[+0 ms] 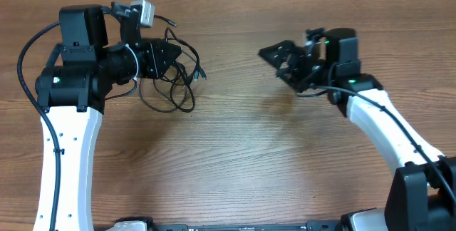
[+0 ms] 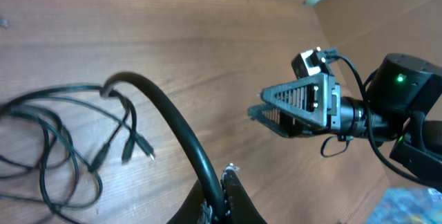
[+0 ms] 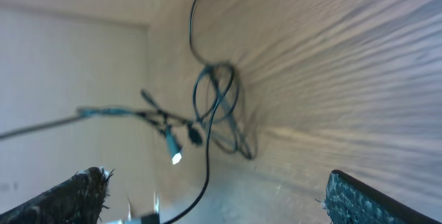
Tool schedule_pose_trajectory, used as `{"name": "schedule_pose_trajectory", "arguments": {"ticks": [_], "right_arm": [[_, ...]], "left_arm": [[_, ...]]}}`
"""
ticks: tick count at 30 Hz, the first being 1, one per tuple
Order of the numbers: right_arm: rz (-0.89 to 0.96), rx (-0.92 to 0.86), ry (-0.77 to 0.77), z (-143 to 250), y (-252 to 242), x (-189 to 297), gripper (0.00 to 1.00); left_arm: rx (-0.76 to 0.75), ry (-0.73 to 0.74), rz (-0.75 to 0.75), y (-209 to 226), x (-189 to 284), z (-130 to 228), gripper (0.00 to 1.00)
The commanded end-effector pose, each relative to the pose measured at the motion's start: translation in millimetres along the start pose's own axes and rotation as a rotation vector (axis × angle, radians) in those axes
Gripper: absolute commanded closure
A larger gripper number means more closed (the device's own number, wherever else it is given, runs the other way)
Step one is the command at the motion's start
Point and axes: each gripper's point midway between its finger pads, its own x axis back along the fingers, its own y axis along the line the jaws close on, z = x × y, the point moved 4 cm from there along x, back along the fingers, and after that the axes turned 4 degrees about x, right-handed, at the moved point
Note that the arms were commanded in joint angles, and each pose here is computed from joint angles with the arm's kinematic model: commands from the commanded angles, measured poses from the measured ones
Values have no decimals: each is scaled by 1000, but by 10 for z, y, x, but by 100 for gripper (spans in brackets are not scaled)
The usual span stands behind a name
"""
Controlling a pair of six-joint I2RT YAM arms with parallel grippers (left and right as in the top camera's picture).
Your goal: Untangle cables
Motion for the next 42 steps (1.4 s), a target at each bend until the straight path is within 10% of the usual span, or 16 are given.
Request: {"name": "schedule_pose_trajectory", "arguments": {"ticks": [1, 10, 42], "right_arm": [[-24, 50, 14, 103, 271, -47, 0], [441, -180, 30, 476, -435, 33, 0], [420, 104, 174, 938, -168, -226, 0]], "left_arm": [[-29, -19, -6, -84, 122, -25, 96], [21, 41, -26, -46, 122, 114, 96], [-174, 55, -33, -16, 110, 143, 96]]}}
